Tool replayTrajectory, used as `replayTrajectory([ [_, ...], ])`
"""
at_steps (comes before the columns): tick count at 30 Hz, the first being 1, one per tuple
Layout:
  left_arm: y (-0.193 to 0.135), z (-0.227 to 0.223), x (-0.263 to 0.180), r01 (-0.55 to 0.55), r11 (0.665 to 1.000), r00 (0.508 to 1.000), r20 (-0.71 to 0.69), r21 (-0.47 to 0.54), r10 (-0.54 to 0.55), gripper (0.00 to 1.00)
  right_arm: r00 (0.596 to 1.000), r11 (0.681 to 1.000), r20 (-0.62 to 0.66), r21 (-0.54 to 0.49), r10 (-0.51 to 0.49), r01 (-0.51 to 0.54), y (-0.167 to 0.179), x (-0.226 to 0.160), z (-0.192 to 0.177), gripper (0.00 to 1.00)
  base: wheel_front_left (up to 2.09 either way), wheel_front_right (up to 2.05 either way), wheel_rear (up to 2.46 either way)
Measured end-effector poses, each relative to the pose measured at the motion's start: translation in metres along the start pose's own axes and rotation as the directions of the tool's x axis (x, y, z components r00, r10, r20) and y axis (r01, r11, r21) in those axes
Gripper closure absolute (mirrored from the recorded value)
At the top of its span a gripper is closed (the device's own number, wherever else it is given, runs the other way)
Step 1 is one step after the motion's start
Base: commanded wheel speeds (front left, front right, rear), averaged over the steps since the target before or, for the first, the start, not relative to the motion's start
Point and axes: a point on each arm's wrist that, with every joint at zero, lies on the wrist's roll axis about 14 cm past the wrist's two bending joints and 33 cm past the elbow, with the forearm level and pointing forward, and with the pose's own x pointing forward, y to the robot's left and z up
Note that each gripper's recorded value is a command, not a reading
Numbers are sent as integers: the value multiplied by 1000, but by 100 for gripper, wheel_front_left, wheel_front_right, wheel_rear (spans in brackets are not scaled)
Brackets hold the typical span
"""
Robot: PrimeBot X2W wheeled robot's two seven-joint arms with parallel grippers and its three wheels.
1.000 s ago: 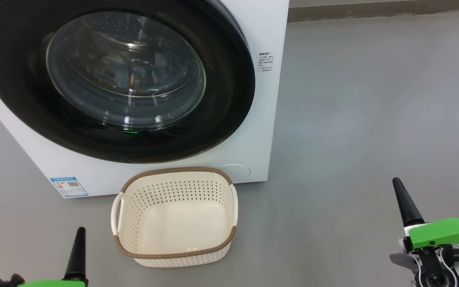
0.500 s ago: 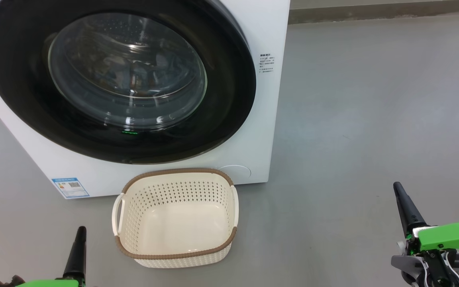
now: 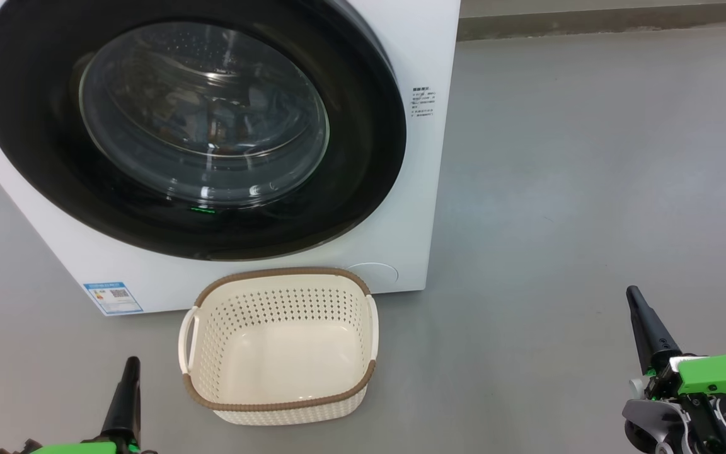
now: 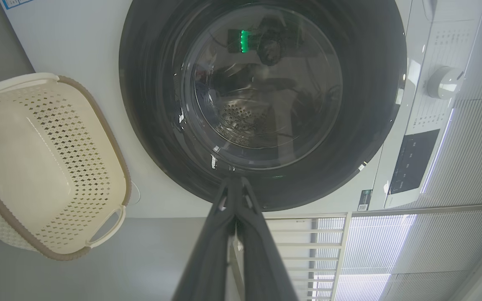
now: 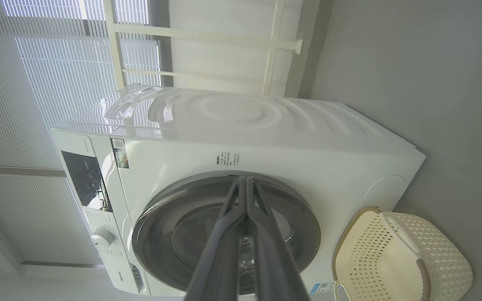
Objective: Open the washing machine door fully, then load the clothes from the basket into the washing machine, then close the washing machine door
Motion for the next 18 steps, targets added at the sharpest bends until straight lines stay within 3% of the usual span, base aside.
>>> replayTrajectory([
  [7,-2,1,0,8,999,1000,0,-54,-9,100,1000,998,2,68,11,-11,2,0,1,100,0,0,0],
  [18,-3,1,0,11,998,1000,0,-55,-11,100,1000,997,10,72,10,-11,2,0,3,100,0,0,0],
])
